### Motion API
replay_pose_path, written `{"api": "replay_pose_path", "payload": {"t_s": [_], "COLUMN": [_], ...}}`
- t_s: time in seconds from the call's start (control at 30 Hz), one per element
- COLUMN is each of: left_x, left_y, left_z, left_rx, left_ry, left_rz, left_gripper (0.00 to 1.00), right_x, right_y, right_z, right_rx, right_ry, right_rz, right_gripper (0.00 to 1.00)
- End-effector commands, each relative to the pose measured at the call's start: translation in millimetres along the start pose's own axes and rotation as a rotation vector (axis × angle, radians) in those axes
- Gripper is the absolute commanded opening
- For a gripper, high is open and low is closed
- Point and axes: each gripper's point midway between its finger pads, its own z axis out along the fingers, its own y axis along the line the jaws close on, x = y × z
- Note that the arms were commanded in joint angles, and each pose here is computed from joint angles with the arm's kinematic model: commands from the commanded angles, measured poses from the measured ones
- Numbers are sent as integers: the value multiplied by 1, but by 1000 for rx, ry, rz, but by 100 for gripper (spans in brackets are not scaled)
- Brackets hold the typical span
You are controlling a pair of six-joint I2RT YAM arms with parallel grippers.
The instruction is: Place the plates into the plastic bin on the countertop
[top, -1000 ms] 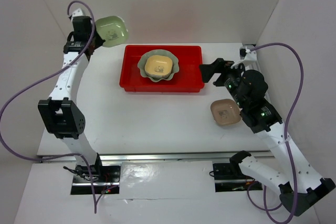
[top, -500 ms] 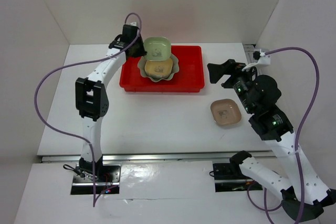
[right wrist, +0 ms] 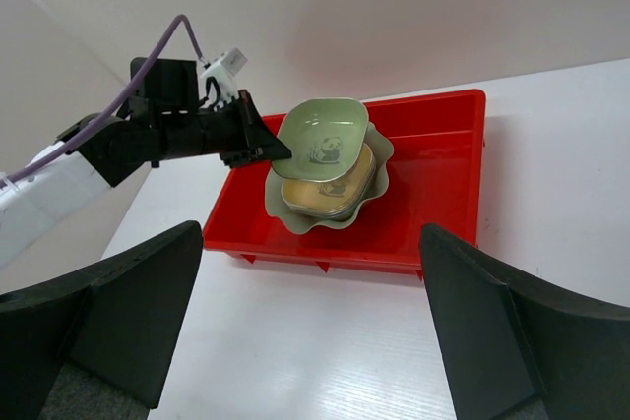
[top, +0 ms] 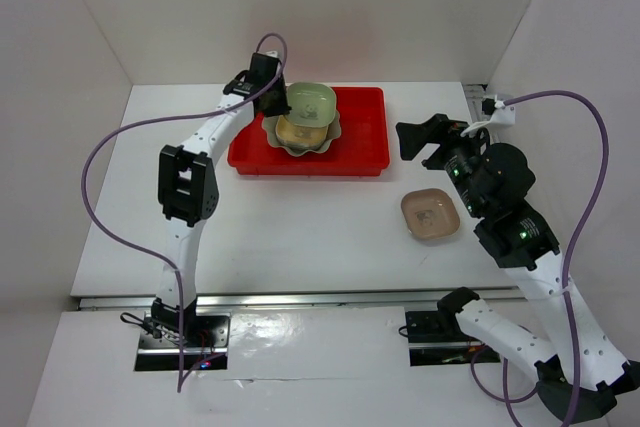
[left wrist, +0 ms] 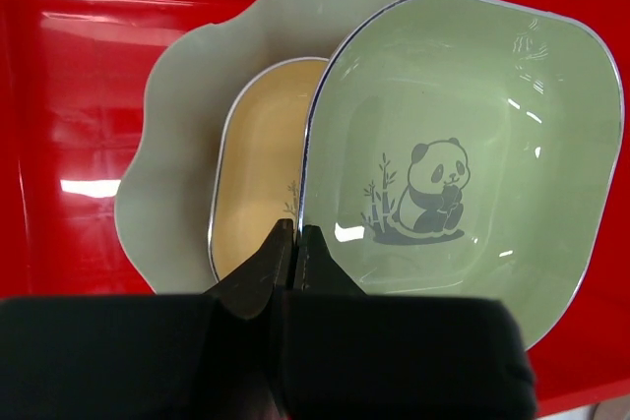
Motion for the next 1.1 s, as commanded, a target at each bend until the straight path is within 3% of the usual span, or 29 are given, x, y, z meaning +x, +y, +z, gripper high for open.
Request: {"api": "replay_pose_path", "payload": {"t_s": [0.0, 0.27, 0.37, 0.43, 0.5, 0.63, 0.73, 0.93, 1.07], "left_x": [-18, -13, -13, -23, -40, -74, -91, -109, -96], "left_y": [4, 28, 28, 29, 21, 3, -3, -6, -8], "left_z": [1, 11, 1, -9, -28, -81, -122, -216, -255], "left_rx": [-17, -54, -53, -50, -28, 15, 22, 1, -21], "left_ry": [-51, -25, -26, -53, -106, -207, -269, -348, -346], "left_rz": [43, 45, 55, 49, 49, 40, 7, -20, 11], "left_gripper": [6, 26, 52, 80, 88, 91, 97, 99, 99], "right_x": [-14, -14, -13, -9, -5, 1, 23, 134, 182], "right_y": [5, 5, 6, 7, 8, 3, -31, -87, -103], "right_z": [-7, -7, -8, -4, -1, 6, 15, 8, -11], "right_rx": [-13, -13, -21, -28, -32, -3, 161, 333, 341], "right_ry": [-31, -31, -27, -11, 4, 17, 86, 406, 458], "right_rz": [-2, -2, -2, -16, -19, -35, -96, -174, -96], "right_gripper": [98, 98, 98, 98, 98, 99, 99, 99, 99]}}
